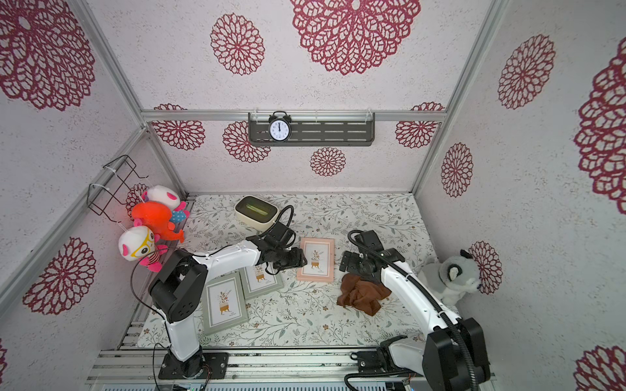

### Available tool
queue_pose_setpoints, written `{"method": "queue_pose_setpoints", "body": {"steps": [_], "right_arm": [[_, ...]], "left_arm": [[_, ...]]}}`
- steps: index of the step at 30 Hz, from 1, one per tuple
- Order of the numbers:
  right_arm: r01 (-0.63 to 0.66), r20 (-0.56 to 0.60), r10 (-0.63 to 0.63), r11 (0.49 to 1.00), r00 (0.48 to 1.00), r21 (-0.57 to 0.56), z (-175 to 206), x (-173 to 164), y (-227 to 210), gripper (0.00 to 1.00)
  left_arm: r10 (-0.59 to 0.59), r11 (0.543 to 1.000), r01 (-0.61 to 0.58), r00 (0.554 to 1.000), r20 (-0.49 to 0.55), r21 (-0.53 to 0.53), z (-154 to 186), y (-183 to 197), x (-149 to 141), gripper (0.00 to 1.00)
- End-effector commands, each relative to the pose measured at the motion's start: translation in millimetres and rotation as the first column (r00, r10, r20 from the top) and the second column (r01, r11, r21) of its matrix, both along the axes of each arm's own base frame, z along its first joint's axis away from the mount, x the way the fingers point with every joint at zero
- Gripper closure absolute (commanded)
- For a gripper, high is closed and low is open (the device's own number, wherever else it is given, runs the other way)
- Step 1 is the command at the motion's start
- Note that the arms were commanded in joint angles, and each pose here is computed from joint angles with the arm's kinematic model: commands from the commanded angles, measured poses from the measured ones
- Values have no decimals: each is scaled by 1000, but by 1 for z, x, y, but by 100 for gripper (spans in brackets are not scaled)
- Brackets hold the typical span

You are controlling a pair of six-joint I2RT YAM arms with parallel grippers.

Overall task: Wipe the picture frame with a cloth
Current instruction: Pick up the cleaning item at the center of the board.

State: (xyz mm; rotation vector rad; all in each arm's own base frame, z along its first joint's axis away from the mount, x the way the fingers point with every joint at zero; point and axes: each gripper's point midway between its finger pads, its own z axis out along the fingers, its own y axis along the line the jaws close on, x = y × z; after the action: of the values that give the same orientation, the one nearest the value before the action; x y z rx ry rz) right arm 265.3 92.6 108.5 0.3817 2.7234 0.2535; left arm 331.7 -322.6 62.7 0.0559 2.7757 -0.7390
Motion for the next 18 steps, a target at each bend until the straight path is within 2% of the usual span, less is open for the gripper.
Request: {"method": "queue_pose_setpoints", "body": {"steps": [1, 8, 17, 18], "right_arm": [[1, -91, -3, 999, 996, -32, -19, -25, -10, 1], [-5, -177, -11, 996, 984, -91, -60, -31, -14, 1], [-21, -293, -33, 983, 956, -180, -110, -63, -22, 1], [-9, -293, -44, 984, 955, -178, -114, -64, -23, 7]], "left_arm": [[-10, 999, 12, 999, 42, -30, 21, -2, -3, 33], [-14, 999, 16, 999, 52, -43, 27, -3, -2, 31], [-10, 999, 12, 999, 48, -38, 25, 0, -1, 30], [-12, 999, 13, 999, 44, -37, 24, -1, -2, 30]]}}
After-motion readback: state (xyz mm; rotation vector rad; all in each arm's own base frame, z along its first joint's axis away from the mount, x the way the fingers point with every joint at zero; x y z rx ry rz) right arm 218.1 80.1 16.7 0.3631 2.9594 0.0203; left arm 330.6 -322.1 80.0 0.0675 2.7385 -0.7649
